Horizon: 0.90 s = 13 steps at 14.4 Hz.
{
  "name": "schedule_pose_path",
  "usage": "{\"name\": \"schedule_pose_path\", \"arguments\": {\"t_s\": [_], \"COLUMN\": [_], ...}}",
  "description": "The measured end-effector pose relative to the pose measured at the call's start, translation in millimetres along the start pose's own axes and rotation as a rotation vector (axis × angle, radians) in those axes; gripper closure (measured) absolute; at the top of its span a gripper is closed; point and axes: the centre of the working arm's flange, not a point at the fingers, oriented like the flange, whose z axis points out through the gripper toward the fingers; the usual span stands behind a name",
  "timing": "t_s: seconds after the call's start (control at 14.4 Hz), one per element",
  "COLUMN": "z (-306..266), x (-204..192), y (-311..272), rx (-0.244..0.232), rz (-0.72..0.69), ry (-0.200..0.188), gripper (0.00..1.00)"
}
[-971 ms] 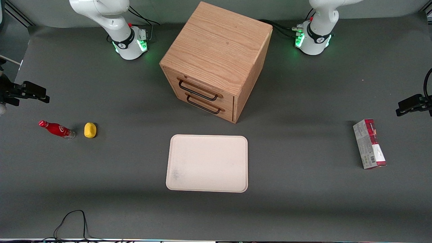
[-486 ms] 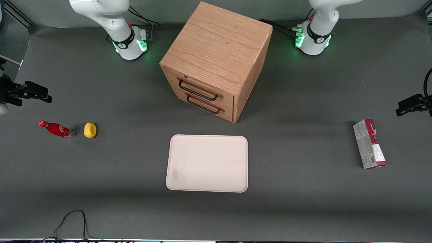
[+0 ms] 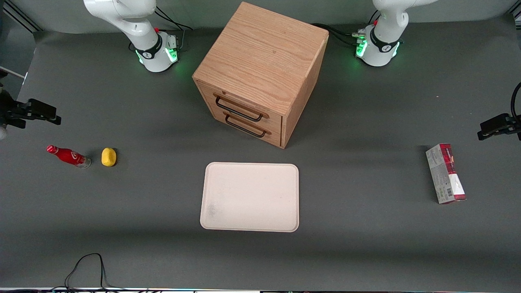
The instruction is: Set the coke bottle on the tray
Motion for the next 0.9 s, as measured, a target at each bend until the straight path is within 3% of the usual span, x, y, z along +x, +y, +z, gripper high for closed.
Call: {"name": "schedule_pose_path", "arguments": {"t_s": [0.42, 0.62, 0.9], "z": [-9, -7, 8], "x": [-39, -67, -91], "y": [93, 133, 196], "rx": [0.009, -0.002, -0.007], "rz": [0.073, 0.032, -0.044], "ry": [0.004, -0.003, 0.033], "gripper": [0.0, 0.0, 0.0]}}
